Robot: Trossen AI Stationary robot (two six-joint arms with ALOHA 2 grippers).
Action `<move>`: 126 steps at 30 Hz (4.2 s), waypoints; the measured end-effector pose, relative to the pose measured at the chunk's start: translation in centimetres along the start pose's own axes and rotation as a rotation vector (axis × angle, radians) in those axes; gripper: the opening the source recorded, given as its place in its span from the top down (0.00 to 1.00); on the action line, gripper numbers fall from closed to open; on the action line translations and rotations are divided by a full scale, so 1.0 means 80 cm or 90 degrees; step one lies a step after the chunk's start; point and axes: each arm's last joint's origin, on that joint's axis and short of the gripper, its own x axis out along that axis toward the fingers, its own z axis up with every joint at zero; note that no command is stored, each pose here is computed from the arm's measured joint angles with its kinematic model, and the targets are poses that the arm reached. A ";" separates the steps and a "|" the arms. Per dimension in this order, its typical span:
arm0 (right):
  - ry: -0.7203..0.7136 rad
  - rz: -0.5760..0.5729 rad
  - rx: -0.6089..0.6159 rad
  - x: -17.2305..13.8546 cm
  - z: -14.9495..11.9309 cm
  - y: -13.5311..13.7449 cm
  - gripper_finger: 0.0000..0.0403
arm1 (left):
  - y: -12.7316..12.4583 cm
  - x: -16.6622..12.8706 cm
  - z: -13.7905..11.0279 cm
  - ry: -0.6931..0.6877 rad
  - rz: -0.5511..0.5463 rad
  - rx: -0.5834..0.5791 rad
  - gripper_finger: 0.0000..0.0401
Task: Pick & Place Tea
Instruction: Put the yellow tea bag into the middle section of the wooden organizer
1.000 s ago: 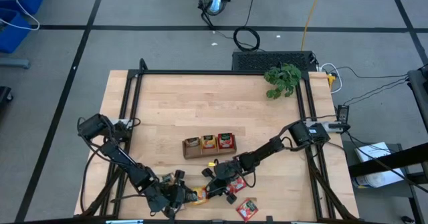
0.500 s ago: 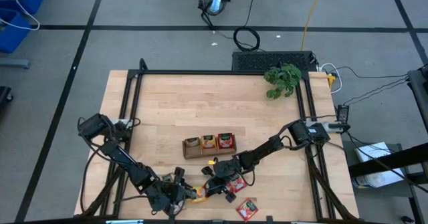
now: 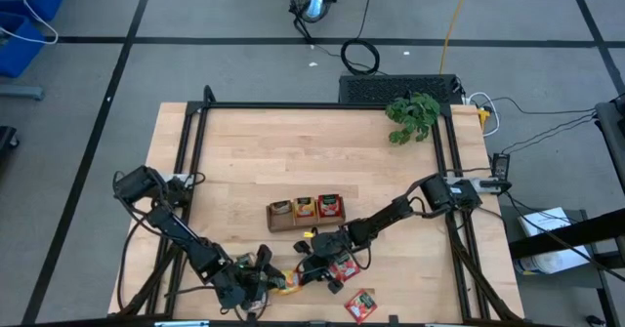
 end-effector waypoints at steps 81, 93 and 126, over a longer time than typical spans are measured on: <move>-0.039 -0.021 0.073 -0.002 -0.034 -0.031 1.00 | 0.144 0.014 -0.029 0.230 -0.082 -0.820 0.67; -0.039 -0.023 0.075 -0.002 -0.035 -0.031 1.00 | 0.139 0.014 -0.023 0.208 -0.101 -0.807 0.67; -0.056 -0.037 0.013 0.001 -0.019 -0.013 0.99 | 0.123 0.018 0.032 0.232 -0.143 -0.617 0.99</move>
